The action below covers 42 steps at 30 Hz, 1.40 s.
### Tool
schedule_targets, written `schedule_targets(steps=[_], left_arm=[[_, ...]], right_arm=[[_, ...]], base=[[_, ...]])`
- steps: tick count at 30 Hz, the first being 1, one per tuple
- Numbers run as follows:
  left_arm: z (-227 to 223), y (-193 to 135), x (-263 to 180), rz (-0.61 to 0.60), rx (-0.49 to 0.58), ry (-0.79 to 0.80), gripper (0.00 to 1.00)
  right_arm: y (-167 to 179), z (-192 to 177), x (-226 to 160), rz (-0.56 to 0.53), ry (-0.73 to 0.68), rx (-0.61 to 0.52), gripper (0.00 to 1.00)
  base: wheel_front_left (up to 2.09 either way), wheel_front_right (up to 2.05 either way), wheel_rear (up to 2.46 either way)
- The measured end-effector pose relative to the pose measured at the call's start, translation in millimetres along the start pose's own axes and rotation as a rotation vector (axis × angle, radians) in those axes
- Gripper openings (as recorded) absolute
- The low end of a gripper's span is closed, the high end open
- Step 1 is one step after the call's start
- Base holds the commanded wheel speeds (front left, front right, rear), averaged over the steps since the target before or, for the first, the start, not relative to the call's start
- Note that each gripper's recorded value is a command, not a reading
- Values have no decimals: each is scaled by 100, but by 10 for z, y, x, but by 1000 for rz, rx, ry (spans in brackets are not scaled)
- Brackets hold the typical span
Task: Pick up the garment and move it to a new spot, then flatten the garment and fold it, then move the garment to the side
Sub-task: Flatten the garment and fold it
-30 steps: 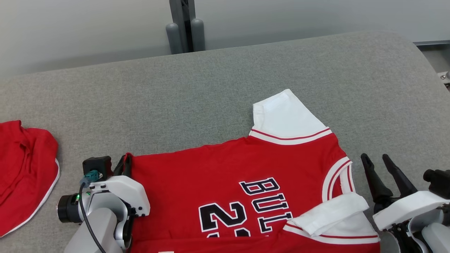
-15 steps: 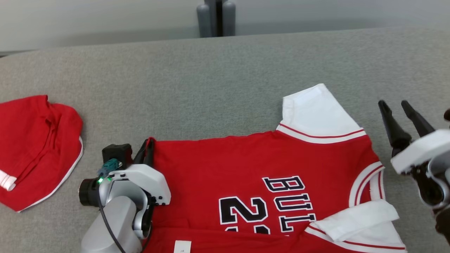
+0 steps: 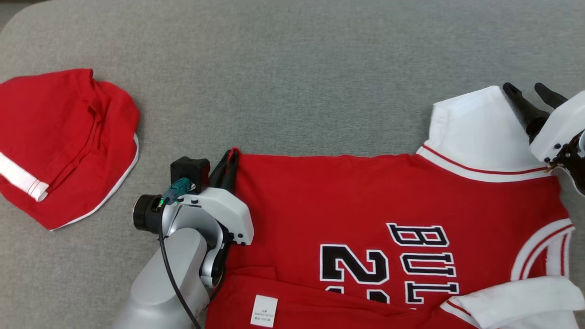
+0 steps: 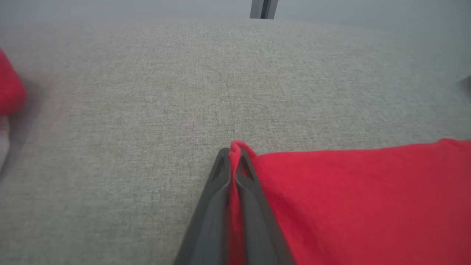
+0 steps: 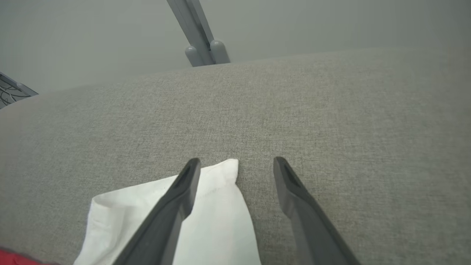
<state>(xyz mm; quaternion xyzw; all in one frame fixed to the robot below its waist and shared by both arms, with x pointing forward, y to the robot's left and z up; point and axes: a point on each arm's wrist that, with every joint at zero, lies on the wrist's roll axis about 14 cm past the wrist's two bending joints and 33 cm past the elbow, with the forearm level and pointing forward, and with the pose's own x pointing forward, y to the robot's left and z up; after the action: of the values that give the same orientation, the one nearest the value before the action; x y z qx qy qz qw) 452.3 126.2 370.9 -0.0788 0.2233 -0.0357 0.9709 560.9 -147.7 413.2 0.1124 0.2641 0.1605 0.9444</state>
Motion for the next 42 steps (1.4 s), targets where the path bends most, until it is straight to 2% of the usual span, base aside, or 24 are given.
schedule_targets(steps=[4, 11, 20, 21, 22, 23, 30, 42], left_arm=[[-27, 41, 16, 11, -6, 10, 0], [-30, 68, 27, 19, -20, 9, 0], [-59, 69, 71, 21, -22, 14, 0], [-52, 67, 81, 21, -21, 14, 0], [-42, 65, 90, 20, -23, 12, 0], [-45, 67, 92, 21, -25, 13, 0], [-42, 65, 91, 25, -37, 9, 0], [139, 49, 83, 27, -43, -41, 0]], right_arm=[[1, -171, 178, 1, 89, -24, 100], [-35, -307, 306, -8, 156, -63, 100], [-32, -317, 404, -1, 175, -74, 100], [-23, -321, 411, 3, 178, -75, 44], [-15, -330, 414, 6, 181, -76, 24], [-5, -338, 415, 10, 184, -76, 0], [80, -272, 404, 42, 127, -94, 0], [178, 163, 199, 72, -72, -152, 0]], base=[[0, 0, 0], [0, 0, 0], [0, 0, 0], [0, 0, 0], [0, 0, 0], [0, 0, 0], [0, 0, 0], [0, 0, 0]])
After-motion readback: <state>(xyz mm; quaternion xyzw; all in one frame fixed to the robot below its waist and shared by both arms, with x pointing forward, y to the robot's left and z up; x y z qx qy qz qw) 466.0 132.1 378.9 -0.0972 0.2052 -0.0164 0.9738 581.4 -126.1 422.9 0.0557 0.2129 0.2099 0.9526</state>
